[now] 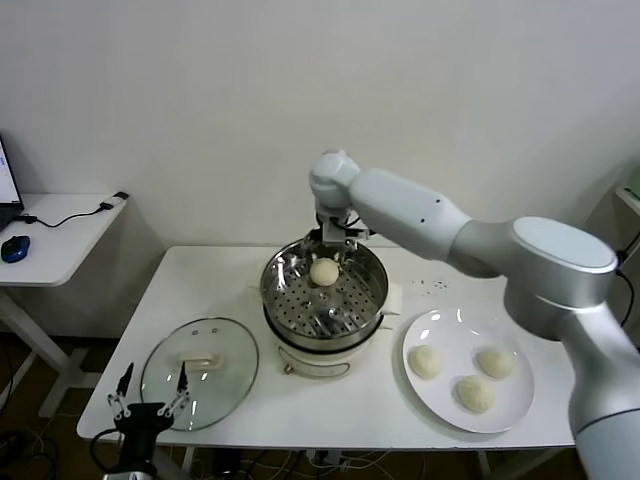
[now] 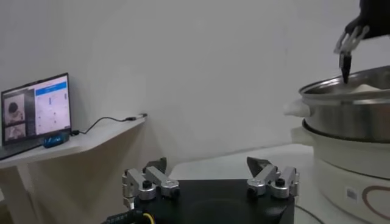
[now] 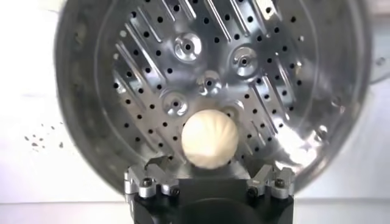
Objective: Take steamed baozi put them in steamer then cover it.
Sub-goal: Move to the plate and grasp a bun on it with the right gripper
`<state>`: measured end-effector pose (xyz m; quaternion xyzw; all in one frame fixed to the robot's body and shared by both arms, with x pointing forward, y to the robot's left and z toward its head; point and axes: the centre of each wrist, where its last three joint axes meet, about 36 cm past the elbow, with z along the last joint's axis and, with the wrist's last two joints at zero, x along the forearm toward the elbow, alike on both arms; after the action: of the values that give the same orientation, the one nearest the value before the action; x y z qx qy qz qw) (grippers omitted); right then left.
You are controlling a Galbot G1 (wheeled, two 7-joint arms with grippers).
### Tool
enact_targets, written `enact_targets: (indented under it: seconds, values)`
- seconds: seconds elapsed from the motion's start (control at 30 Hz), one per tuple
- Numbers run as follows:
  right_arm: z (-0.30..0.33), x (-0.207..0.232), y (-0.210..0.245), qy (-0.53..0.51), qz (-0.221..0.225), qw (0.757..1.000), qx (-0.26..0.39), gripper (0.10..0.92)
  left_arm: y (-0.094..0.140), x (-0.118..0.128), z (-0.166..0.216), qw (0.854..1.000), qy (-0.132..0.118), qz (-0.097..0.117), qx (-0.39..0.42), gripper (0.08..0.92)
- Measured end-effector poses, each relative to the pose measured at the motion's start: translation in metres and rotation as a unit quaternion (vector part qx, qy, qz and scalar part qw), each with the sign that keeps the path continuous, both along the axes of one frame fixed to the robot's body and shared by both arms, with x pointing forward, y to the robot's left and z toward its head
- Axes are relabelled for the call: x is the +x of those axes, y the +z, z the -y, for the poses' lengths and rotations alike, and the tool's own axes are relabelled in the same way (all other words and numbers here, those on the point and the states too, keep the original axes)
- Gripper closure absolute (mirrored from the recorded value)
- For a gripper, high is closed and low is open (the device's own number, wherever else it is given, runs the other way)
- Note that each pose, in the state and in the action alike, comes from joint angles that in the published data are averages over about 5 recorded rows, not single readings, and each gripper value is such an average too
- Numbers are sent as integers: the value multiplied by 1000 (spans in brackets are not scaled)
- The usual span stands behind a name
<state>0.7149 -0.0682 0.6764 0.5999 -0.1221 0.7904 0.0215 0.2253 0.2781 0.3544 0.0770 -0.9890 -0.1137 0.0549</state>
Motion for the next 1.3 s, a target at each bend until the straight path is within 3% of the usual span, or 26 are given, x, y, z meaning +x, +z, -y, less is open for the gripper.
enact_targets:
  seconds: [0.13,0.27,0.53,0.8,1.0,1.3]
  values:
    - [46,-10,23,-97,-9,994,58,200,3,0,2,1000,-3,3,0,177]
    - [96,-23,28,-216,-31,970,109,200,5,1,5,1000,-6,6,-2,177]
    - [188,-59,4,-426,-95,882,175,200,6,-2,8,1000,-10,6,-3,177]
    - [241,-90,-60,-542,-159,807,173,200,6,-6,7,1000,-9,2,-1,177]
    - [256,-105,-109,-579,-181,780,151,200,5,-10,6,1000,-6,0,-1,177]
    - [262,-117,-169,-605,-192,762,127,200,0,-16,4,1000,-1,-6,-1,177]
